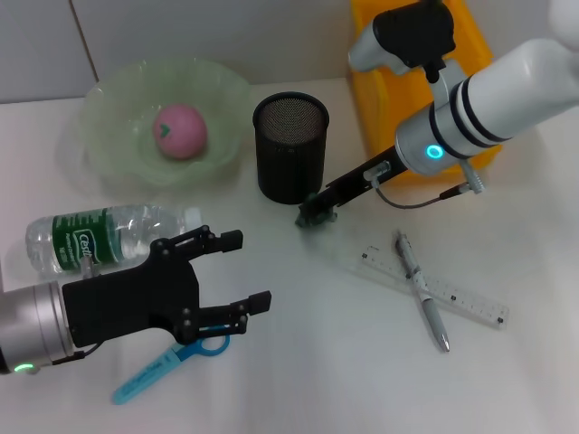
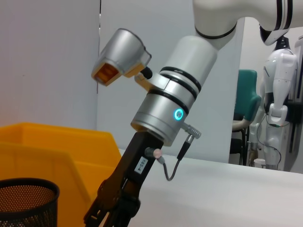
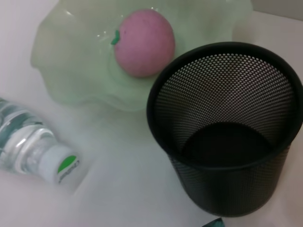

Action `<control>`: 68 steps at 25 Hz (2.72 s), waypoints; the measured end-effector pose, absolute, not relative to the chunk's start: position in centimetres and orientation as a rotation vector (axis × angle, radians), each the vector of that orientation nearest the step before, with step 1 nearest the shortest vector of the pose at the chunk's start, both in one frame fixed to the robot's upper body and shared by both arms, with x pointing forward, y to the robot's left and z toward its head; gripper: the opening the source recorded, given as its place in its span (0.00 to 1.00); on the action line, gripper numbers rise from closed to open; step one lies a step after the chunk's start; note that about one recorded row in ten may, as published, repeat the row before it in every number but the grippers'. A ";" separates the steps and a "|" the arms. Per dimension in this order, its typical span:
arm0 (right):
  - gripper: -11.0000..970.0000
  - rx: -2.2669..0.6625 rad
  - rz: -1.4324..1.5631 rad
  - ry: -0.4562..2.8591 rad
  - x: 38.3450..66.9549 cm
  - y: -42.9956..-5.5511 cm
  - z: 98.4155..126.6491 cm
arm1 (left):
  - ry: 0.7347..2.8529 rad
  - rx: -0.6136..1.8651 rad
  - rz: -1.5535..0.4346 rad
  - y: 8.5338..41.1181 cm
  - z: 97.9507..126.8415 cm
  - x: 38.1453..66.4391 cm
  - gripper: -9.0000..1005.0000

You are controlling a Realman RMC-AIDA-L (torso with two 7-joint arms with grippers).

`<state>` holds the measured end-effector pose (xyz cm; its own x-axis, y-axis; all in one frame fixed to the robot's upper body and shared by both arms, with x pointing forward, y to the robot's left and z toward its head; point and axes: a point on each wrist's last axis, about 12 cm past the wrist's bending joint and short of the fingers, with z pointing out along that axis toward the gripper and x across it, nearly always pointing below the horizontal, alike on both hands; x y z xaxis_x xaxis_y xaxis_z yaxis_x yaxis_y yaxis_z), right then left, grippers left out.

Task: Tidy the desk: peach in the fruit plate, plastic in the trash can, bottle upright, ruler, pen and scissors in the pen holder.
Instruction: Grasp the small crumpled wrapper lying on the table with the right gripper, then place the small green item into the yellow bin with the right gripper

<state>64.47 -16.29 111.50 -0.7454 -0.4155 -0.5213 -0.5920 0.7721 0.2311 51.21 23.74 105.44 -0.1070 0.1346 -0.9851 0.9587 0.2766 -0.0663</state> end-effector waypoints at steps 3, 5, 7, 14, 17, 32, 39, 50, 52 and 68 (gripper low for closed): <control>0.83 -0.756 0.518 2.523 64.6 -15.9 111.0 | 1.499 1.065 -0.990 23.7 105.4 51.2 0.85; 0.83 -0.756 0.516 2.525 64.6 -15.8 110.9 | 1.498 1.065 -0.988 23.7 105.4 51.1 0.85; 0.83 -0.760 0.508 2.527 64.7 -15.5 110.7 | 1.497 1.066 -0.985 23.8 105.4 51.1 0.85; 0.83 -0.790 0.478 2.528 64.7 -15.0 110.4 | 1.490 1.073 -0.984 23.7 105.4 51.2 0.85; 0.83 -0.783 0.472 2.522 64.8 -15.1 110.4 | 1.489 1.073 -0.983 23.7 105.5 51.2 0.85; 0.50 -0.774 0.480 2.518 64.7 -15.3 110.2 | 1.493 1.069 -0.968 23.7 105.5 51.4 0.85; 0.47 -0.746 0.511 2.503 64.4 -16.1 111.2 | 1.493 1.068 -0.964 23.8 105.5 51.5 0.85; 0.40 -0.693 0.594 2.460 62.5 -18.7 113.7 | 1.495 1.068 -0.959 24.0 105.6 51.5 0.85; 0.38 -0.687 0.611 2.434 61.9 -19.3 114.4 | 1.494 1.065 -0.954 24.1 105.7 51.7 0.85; 0.31 -0.361 0.474 2.180 60.6 -30.1 121.5 | 1.482 1.054 -0.945 23.9 106.0 52.1 0.85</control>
<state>60.61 -30.15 121.47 -0.5943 -0.0903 -0.7992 -0.4139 0.8864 0.2076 52.11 23.91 105.98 -0.0741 0.1337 -0.9882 0.9525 0.3029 -0.0305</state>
